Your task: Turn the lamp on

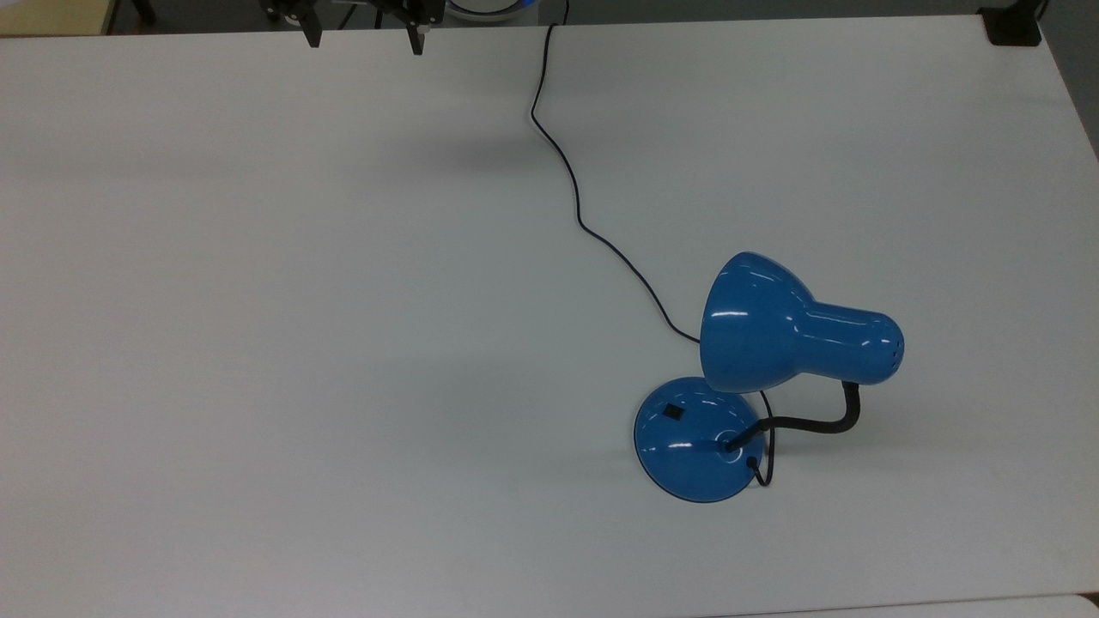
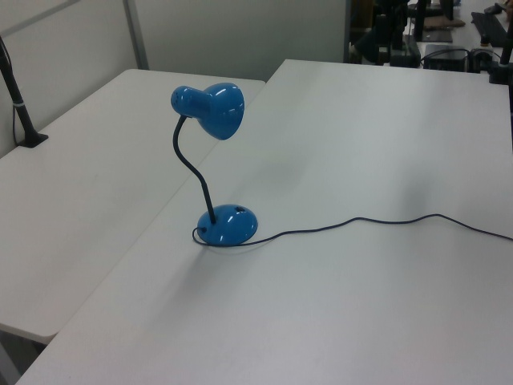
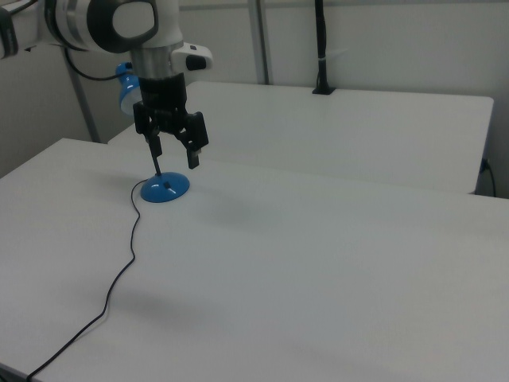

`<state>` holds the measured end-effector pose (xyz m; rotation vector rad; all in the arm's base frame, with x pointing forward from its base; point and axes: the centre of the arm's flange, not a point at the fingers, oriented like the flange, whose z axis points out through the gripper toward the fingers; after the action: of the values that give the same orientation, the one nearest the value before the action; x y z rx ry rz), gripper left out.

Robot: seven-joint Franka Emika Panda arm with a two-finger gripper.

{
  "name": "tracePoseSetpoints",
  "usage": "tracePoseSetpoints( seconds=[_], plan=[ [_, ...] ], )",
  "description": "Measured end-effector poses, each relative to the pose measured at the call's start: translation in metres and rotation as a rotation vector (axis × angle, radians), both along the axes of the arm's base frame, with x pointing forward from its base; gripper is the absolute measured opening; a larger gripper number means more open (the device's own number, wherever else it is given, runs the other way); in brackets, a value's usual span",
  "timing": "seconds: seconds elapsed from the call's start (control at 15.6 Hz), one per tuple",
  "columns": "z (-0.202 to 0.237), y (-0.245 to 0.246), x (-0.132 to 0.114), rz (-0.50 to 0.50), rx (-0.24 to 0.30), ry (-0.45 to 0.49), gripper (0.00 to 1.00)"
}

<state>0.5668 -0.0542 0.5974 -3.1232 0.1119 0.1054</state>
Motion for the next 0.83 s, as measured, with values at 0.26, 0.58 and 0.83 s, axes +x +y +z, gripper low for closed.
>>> tracePoseSetpoints(
  seconds=[0.26,0.58,0.83],
  plan=[
    [-0.002,-0.001,0.003,-0.001,-0.002,-0.008,0.79],
    [-0.041,0.036,0.037,0.076,-0.019,-0.038,0.25],
    [-0.104,0.087,0.079,0.149,-0.031,-0.092,0.01]
  ],
)
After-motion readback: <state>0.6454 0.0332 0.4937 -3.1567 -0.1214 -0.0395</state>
